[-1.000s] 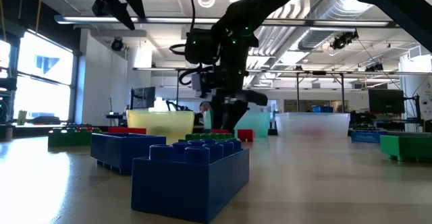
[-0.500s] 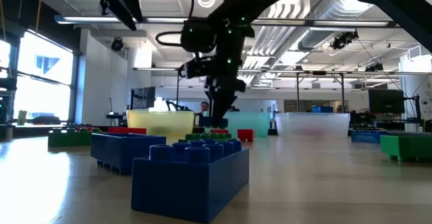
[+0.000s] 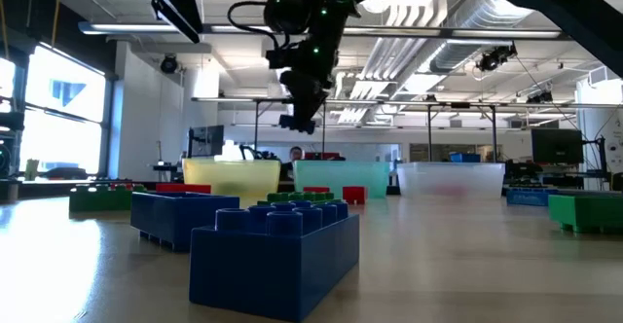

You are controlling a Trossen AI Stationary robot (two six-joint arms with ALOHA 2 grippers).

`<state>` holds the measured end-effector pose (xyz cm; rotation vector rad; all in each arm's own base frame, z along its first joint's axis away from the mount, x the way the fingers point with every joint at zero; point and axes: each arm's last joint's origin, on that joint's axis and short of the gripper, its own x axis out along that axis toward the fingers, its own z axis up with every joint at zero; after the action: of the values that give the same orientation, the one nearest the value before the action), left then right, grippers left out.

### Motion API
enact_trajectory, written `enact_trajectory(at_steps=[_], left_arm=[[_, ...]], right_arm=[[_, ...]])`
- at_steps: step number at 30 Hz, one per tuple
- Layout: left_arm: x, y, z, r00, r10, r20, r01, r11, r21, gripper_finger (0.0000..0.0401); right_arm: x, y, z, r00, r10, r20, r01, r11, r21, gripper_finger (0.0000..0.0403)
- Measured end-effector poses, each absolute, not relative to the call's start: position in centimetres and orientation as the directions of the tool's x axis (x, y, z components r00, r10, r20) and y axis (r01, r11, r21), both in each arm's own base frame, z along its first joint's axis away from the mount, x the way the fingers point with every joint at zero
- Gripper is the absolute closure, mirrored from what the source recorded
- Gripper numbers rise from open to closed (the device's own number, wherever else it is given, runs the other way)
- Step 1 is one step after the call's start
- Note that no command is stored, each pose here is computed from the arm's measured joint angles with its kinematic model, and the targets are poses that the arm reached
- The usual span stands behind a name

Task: Sort & place blocks by color
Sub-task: Put the blue game piece into the blue bin

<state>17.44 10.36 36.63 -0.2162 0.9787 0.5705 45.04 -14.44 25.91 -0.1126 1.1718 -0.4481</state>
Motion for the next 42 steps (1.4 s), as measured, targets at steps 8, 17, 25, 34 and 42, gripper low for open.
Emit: enact_trajectory(at_steps=[8, 17, 25, 34, 42], left_arm=[[17.5, 10.3, 36.6, 0.433, 0.348, -0.832, -0.482, 0.869, 0.113, 0.0178], [17.9, 10.5, 36.3, 0.427, 0.333, -0.841, -0.445, 0.887, 0.125, 0.0178], [19.3, 10.9, 35.2, 0.391, 0.298, -0.871, -0.504, 0.861, 0.068, 0.0178], [22.5, 11.3, 32.4, 0.296, 0.240, -0.925, -0.457, 0.886, 0.083, 0.0178], [25.1, 11.6, 29.5, 0.195, 0.194, -0.961, -0.350, 0.930, 0.117, 0.0178]], right_arm=[[43.0, -19.7, 27.4, 0.274, -0.466, -0.842, 0.581, 0.777, -0.242, 0.0298], [40.4, -24.2, 26.5, 0.257, -0.374, -0.891, 0.725, 0.685, -0.079, 0.0298], [39.6, -25.3, 25.9, 0.269, -0.291, -0.918, 0.664, 0.746, -0.042, 0.0298], [39.1, -25.1, 25.2, 0.250, -0.184, -0.951, 0.558, 0.830, -0.014, 0.0298], [38.7, -25.2, 22.9, 0.120, -0.111, -0.987, 0.470, 0.882, -0.043, 0.0298]])
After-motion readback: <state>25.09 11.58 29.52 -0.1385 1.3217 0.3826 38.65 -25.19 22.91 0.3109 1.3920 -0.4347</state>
